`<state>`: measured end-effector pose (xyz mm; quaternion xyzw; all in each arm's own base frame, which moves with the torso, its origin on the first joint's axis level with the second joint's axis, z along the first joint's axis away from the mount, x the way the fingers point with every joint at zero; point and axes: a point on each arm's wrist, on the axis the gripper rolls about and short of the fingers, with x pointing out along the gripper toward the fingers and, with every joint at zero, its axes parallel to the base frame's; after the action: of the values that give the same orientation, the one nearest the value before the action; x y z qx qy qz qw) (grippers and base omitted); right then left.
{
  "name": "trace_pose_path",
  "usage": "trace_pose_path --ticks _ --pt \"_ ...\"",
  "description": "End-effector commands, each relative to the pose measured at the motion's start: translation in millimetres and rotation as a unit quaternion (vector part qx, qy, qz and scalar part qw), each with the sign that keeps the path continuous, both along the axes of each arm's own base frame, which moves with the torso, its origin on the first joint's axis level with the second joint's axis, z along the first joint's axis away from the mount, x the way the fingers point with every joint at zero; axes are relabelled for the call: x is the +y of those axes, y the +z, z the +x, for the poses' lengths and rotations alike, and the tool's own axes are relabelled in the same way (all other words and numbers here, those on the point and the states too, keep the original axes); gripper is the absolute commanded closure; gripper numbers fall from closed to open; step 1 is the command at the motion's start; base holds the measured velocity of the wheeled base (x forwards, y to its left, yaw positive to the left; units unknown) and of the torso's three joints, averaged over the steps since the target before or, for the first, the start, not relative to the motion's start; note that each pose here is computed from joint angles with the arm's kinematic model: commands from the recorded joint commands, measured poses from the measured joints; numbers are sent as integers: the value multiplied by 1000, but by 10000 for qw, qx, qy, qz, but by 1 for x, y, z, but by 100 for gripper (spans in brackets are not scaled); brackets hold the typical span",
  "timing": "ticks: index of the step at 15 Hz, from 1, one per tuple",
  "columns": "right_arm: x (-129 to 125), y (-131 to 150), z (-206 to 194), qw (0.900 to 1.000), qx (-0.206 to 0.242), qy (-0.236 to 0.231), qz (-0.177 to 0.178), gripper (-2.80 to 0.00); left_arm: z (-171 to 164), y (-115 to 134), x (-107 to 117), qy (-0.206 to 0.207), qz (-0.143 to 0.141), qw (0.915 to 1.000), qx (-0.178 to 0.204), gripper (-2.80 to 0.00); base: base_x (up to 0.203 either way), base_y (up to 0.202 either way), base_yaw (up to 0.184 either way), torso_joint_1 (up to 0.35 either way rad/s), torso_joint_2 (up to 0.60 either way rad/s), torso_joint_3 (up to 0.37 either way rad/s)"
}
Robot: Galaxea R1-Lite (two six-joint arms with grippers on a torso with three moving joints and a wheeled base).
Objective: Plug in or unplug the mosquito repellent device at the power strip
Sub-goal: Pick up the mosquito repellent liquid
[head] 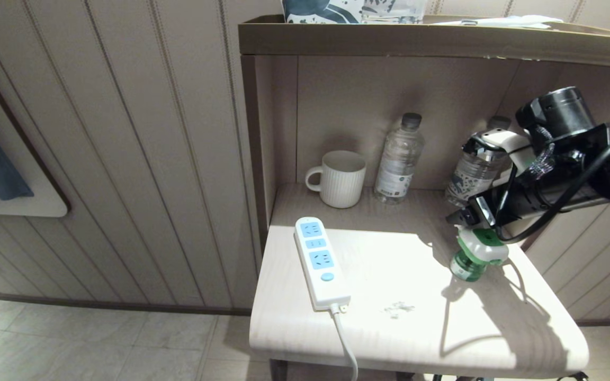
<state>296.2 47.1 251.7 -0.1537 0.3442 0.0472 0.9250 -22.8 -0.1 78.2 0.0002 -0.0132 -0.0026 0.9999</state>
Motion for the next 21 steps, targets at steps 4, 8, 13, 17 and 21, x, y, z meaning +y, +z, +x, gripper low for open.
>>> trace_pose_path --ticks 4,8,13,17,21 --pt "-2 0 0 10000 17 -36 -12 -280 0 0 0 2 -2 10000 -6 0 0 0 0 0 0 0" --pt "-10 0 0 9999 5 -162 -5 -280 0 0 0 -5 -2 10000 -6 0 0 0 0 0 0 0" --pt "-7 0 -1 10000 6 -96 5 -280 0 0 0 -4 -2 10000 -6 0 0 0 0 0 0 0" --pt "2 4 -10 9999 -46 13 111 -280 0 0 0 2 -2 10000 -6 0 0 0 0 0 0 0" --pt "8 18 -39 9989 -287 19 372 -280 0 0 0 -6 -2 10000 -6 0 0 0 0 0 0 0"
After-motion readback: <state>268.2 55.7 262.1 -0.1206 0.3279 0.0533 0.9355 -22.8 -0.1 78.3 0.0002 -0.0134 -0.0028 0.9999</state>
